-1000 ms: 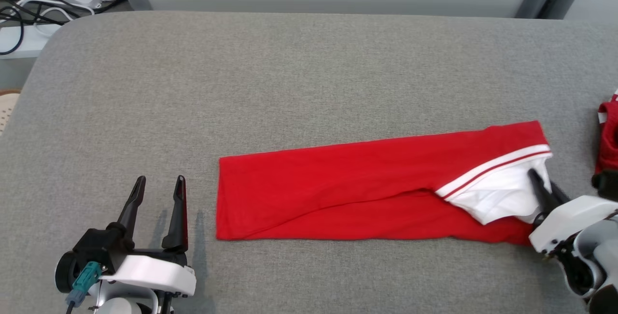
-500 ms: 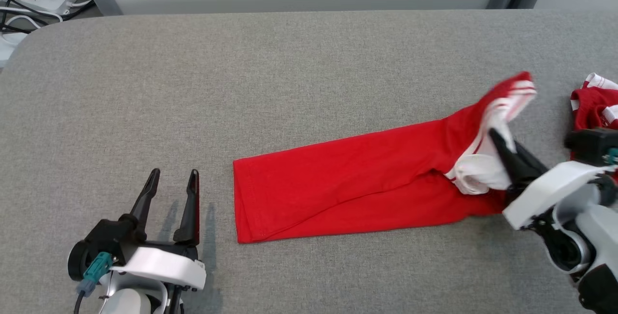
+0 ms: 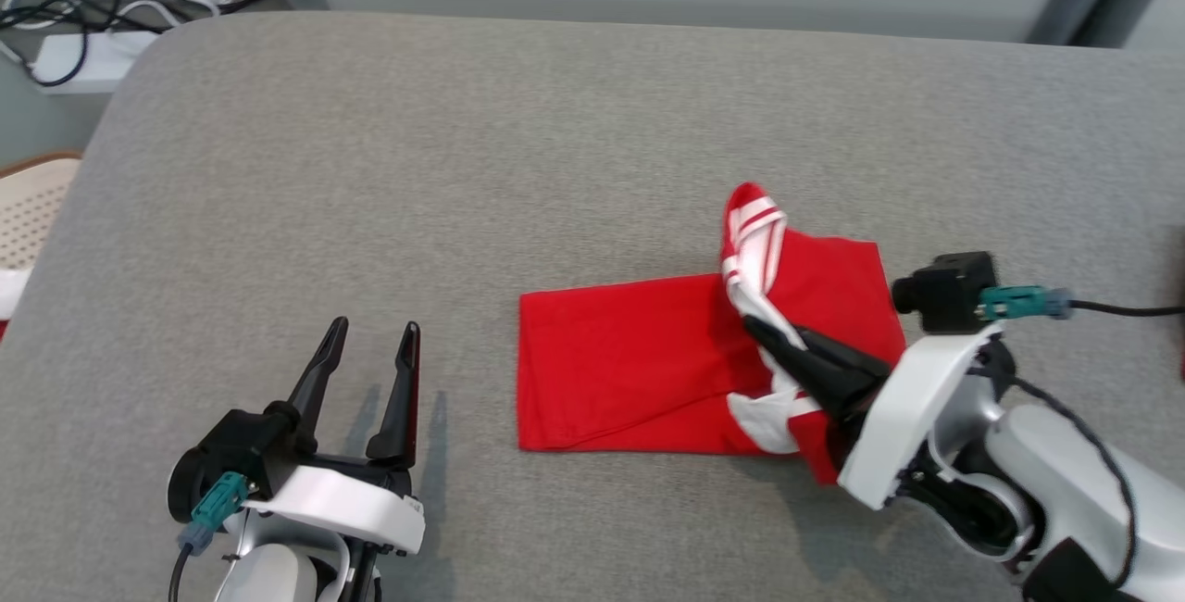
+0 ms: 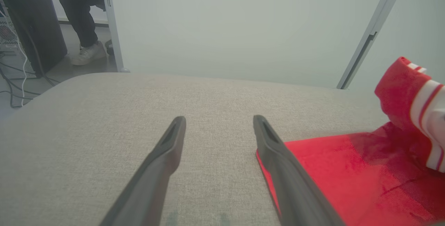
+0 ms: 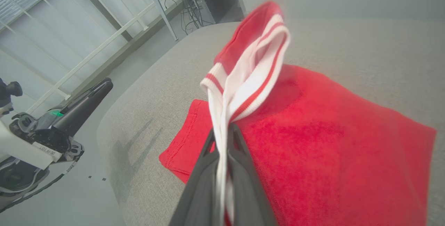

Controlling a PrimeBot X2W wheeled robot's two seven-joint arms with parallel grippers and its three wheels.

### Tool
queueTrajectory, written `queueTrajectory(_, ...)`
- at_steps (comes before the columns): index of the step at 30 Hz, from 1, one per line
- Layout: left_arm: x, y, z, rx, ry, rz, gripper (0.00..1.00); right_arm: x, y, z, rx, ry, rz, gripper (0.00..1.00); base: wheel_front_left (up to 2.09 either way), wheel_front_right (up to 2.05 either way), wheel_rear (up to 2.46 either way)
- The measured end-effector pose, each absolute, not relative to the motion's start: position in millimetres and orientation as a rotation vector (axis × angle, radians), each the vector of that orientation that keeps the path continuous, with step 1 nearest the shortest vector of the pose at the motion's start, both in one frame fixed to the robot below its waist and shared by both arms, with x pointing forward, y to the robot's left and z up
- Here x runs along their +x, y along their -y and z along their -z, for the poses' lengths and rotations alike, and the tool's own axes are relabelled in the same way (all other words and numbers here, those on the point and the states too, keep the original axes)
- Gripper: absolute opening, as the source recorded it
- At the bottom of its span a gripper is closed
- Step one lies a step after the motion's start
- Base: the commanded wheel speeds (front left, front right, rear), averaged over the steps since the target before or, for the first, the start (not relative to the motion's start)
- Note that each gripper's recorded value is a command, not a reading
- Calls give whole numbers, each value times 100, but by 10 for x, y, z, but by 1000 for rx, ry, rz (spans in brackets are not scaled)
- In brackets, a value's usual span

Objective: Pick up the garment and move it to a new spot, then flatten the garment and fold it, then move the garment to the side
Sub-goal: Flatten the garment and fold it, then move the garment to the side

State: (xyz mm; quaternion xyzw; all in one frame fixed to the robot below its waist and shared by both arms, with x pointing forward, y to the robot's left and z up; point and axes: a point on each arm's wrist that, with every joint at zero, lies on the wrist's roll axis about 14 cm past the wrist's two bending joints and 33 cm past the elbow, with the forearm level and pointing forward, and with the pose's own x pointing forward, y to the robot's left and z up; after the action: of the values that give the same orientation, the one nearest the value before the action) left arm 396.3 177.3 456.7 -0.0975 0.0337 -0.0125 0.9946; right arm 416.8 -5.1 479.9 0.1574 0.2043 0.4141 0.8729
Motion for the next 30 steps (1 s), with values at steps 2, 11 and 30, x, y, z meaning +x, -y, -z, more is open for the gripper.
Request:
queueTrajectory(2,3937,-1834,-4592,-197,-61,7,100,4118,-150,-4758,321,-447,-915,0,0,0,0)
queueTrajectory(11,3743,-2092,-4592,-197,-64,-78,100,4079,-598,-4555,292,-513,-1010,0,0,0,0)
queueTrajectory(30,3720,-2115,-4578,-214,-68,-98,100,4846,-432,-5107,459,-205,-828,100,0,0,0)
